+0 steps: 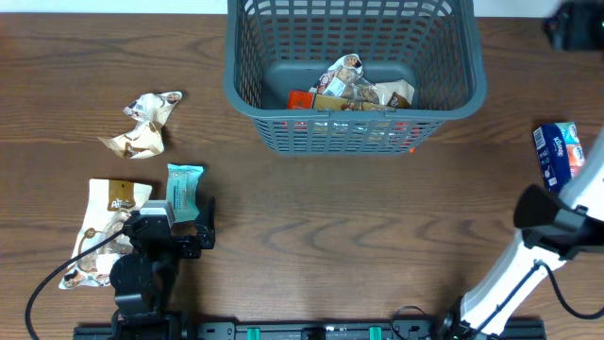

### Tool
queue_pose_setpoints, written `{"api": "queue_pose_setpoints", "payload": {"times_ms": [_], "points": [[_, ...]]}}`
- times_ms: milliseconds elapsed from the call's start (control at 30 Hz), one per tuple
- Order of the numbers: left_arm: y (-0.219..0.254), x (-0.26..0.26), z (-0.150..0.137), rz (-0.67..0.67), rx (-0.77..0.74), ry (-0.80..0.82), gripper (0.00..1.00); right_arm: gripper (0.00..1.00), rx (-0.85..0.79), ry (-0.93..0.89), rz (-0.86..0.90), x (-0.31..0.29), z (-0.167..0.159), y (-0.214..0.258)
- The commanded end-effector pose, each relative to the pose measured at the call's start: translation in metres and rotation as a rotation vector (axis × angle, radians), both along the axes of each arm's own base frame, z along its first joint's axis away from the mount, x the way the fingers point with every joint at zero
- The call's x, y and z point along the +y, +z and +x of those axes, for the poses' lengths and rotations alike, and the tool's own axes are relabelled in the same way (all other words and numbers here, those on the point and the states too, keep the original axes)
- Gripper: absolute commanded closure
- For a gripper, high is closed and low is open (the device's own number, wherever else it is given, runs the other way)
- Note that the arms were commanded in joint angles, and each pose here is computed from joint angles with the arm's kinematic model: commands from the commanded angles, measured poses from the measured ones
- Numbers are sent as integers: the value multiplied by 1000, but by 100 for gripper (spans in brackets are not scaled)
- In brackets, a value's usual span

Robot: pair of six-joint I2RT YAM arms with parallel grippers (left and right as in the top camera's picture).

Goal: Pack container
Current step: 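Release the pasta box and pull the right arm back, then move the right gripper to the blue Kleenex pack and grasp it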

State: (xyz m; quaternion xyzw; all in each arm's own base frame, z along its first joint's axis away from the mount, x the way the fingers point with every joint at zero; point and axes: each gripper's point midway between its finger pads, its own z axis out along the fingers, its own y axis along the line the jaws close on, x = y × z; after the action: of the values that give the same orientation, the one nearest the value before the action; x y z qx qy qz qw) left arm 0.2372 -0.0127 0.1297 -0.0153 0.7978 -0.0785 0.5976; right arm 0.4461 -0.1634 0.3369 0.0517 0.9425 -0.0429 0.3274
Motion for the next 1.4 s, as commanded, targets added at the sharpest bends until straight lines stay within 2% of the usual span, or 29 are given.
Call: {"api": "queue_pose_setpoints", "payload": {"times_ms": [0,200,400,667,967,1100,1367], "points": [[-13,-2,-1,-20,29,-8,1,30,72,-207,-18,-46,-34,-7],[-11,-2,0,-19,22,-8,1,24,87,-385,28,-93,-88,1],[-6,-1,1,-16,0,-7,1,25,19,-464,113,-112,-134,21],[-6,-1,1,-17,0,-7,1,25,109,-504,183,-93,-188,6],[-6,-1,1,-17,0,-7,1,23,261,-452,239,-91,-192,-59],[-6,-1,1,-17,0,-7,1,24,299,-407,169,-110,-186,-92],[-6,-1,1,-17,0,-7,1,24,220,-206,-35,-147,-150,-123]]}}
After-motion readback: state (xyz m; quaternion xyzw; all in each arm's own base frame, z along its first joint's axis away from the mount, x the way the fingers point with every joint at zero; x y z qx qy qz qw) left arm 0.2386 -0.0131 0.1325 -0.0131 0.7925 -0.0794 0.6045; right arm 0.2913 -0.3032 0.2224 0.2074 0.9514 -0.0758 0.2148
